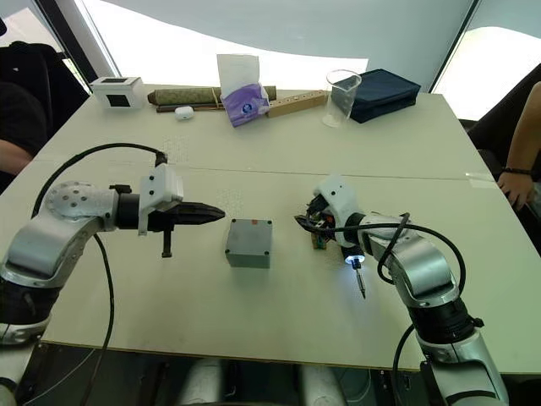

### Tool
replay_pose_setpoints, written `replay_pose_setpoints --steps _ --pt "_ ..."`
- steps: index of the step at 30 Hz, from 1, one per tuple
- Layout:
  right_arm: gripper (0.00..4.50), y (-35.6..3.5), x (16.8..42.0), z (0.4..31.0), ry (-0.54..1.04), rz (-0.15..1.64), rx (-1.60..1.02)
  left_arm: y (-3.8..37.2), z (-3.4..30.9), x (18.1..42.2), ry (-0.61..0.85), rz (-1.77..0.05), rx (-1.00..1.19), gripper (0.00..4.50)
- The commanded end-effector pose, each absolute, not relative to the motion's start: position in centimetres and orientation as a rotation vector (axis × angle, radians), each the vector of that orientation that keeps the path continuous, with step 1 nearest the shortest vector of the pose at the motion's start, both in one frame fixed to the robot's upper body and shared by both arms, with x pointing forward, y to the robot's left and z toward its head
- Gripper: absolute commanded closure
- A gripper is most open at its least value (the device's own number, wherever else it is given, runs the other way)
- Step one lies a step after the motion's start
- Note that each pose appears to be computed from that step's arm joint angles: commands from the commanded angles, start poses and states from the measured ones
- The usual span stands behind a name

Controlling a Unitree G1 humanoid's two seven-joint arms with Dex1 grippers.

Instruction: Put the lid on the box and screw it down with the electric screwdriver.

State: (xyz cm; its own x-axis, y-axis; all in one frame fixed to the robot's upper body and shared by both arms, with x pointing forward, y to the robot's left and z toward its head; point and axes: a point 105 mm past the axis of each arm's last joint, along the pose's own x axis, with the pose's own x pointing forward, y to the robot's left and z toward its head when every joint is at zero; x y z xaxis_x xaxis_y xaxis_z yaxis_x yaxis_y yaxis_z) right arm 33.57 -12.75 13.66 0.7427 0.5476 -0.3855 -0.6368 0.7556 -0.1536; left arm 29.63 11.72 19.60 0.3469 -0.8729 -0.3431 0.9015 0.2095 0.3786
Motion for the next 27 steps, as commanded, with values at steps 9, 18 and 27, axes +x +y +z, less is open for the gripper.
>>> replay_pose_setpoints --steps 9,18,27 --pt "0.07 -13.7 35.8 14.4 0.336 0.521 -0.26 9.9 20.4 29.2 -0.004 -1.271 0.592 4.5" --pt "0.07 -13.8 36.6 13.8 0.407 0.467 -0.213 9.6 20.4 28.8 -0.013 -1.281 0.582 4.5" --pt "1.41 -14.0 36.2 13.4 0.438 0.466 -0.232 9.3 20.5 28.8 -0.021 -1.278 0.575 4.5"
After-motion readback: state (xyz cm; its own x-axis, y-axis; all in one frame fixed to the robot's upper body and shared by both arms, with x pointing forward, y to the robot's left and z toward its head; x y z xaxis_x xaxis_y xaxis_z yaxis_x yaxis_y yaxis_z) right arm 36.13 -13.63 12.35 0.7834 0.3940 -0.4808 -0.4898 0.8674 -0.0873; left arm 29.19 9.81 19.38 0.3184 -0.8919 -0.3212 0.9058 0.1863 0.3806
